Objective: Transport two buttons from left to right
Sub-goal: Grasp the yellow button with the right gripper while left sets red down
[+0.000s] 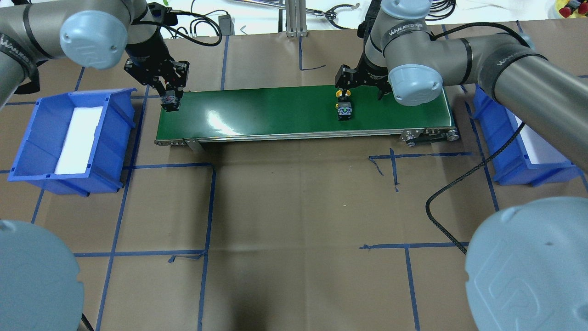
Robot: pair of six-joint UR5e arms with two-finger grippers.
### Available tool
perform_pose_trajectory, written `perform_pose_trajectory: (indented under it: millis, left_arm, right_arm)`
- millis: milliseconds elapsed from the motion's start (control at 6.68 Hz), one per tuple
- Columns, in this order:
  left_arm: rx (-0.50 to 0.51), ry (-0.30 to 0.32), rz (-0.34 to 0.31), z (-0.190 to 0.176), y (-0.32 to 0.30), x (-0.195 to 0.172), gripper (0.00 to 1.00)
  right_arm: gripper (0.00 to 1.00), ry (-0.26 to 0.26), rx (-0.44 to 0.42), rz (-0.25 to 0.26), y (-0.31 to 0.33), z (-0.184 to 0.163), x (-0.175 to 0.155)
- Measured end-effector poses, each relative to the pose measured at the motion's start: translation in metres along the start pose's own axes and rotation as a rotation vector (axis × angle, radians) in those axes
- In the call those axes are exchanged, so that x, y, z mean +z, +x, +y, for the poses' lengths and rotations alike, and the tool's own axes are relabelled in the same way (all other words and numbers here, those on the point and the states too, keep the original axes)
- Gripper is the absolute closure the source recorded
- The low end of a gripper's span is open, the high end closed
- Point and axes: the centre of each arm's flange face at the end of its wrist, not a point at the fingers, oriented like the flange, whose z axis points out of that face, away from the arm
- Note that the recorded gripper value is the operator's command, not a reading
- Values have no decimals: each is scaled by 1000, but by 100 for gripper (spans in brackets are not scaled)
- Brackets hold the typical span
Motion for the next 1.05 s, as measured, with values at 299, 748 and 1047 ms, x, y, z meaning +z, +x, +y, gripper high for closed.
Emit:
perform_pose_trajectory:
  millis: [299, 748, 1047]
  left_arm:
    - [20, 13, 7, -5, 2, 40, 100]
    - [18, 32, 18, -14, 4, 66, 100]
    - [14, 35, 18, -16, 3, 72, 84]
  right_arm:
    - [0, -16, 6, 5, -7, 3, 11]
    - [1, -45, 6, 14, -6, 7, 26]
    - [21, -47, 11, 56, 6, 3, 32]
